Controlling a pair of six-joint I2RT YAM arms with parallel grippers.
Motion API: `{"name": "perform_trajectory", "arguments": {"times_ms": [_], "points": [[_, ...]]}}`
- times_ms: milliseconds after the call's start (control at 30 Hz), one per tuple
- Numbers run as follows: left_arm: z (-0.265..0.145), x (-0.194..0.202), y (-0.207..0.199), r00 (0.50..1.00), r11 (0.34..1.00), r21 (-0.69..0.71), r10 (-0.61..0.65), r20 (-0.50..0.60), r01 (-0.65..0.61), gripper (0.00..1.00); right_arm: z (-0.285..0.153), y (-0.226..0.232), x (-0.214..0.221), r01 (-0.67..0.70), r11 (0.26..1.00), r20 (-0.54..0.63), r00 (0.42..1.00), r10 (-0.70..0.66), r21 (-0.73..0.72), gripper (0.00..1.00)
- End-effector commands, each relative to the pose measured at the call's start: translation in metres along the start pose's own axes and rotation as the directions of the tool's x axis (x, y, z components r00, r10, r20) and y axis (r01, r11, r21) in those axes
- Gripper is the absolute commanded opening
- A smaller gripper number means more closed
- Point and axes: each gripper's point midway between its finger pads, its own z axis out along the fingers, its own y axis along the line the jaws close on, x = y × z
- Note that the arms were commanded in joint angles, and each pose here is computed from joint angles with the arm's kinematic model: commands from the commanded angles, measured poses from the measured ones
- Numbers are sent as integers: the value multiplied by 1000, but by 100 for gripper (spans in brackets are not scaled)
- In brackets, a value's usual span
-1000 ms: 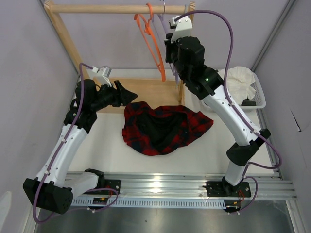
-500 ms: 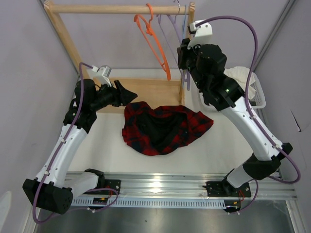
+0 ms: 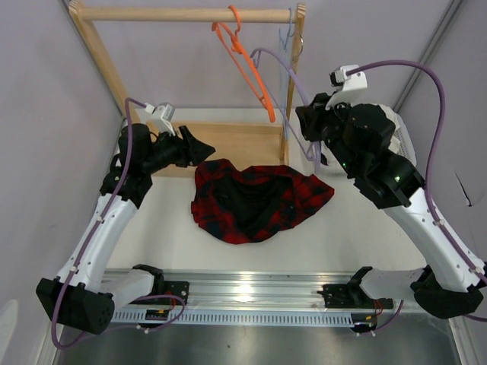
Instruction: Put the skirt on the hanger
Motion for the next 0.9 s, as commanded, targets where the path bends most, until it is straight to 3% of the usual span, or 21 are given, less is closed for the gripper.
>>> {"name": "perform_trajectory", "arguments": {"times_ms": [0,867], "points": [[5,3,4,1000,1000,-11,-14,2,14,58,-22,8,-15,-85,994,38,995,88,-73,0],[7,36,34,996,991,-117,-68,-61,61,57,-99,4,109,-220,968,-303,937,176,-119,0]]}}
